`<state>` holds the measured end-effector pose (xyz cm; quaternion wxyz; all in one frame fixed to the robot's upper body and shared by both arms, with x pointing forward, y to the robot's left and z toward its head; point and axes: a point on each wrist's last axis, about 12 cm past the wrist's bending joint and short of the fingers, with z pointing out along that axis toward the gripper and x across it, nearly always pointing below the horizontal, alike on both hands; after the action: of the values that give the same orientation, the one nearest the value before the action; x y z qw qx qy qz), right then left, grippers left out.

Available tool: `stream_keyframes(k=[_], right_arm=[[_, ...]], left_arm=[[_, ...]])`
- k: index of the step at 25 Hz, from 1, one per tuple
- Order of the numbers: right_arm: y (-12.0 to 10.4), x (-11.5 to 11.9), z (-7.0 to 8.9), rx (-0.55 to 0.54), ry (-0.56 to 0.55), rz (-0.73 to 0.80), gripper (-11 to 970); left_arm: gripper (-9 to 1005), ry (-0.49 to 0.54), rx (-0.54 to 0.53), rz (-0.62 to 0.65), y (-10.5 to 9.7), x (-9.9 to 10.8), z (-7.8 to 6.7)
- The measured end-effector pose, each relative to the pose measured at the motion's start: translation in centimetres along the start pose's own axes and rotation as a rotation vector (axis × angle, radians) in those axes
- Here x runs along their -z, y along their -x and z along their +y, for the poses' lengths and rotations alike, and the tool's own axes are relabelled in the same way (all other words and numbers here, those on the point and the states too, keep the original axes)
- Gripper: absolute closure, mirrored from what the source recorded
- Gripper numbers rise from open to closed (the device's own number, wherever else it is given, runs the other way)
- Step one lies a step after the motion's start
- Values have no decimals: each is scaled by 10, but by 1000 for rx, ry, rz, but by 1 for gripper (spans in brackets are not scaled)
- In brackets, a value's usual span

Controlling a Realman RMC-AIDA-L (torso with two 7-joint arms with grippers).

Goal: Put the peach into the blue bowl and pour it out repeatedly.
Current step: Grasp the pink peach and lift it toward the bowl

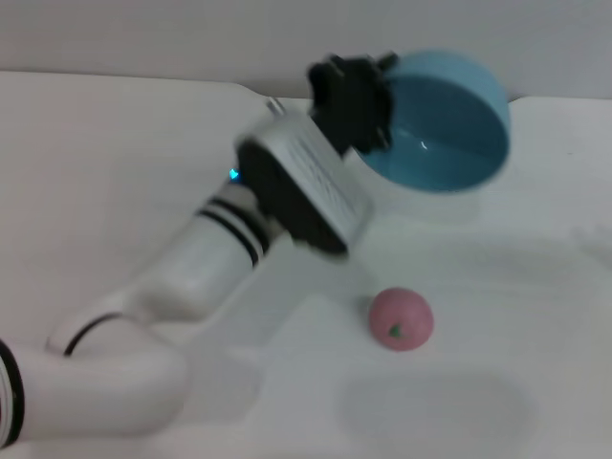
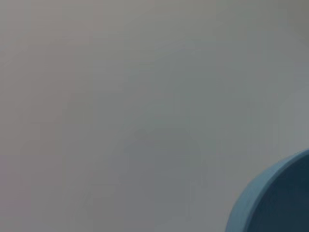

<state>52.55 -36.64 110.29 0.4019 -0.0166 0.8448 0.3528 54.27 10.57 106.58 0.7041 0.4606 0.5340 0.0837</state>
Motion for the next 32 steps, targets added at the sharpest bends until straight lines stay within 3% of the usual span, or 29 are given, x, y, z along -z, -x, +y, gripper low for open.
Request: stream_keyframes(k=[1, 2, 9, 12, 14, 19, 25, 32], right_arm=[[0, 0, 0, 0, 0, 0, 448], [0, -3, 1, 3, 11, 4, 448], [-4, -40, 15, 95, 115, 45, 448], [-8, -62, 25, 162, 178, 87, 448], [-8, -76, 33, 199, 214, 124, 448], [-7, -98, 48, 293, 232, 210, 448], [-7, -117, 65, 393, 258, 304, 448], [-18, -142, 78, 498, 198, 514, 448]], left_arm=[[997, 0, 0, 0, 0, 0, 0], [997, 43, 164, 79, -4, -10, 15], [996, 63, 473, 273, -21, -22, 56], [996, -25, 628, 358, -32, -24, 82], [996, -165, 760, 428, -41, -22, 101], [996, -353, 1026, 599, -55, -4, 137], [996, -457, 982, 927, -54, 9, 143], [997, -481, 1026, 1012, -46, 8, 141]])
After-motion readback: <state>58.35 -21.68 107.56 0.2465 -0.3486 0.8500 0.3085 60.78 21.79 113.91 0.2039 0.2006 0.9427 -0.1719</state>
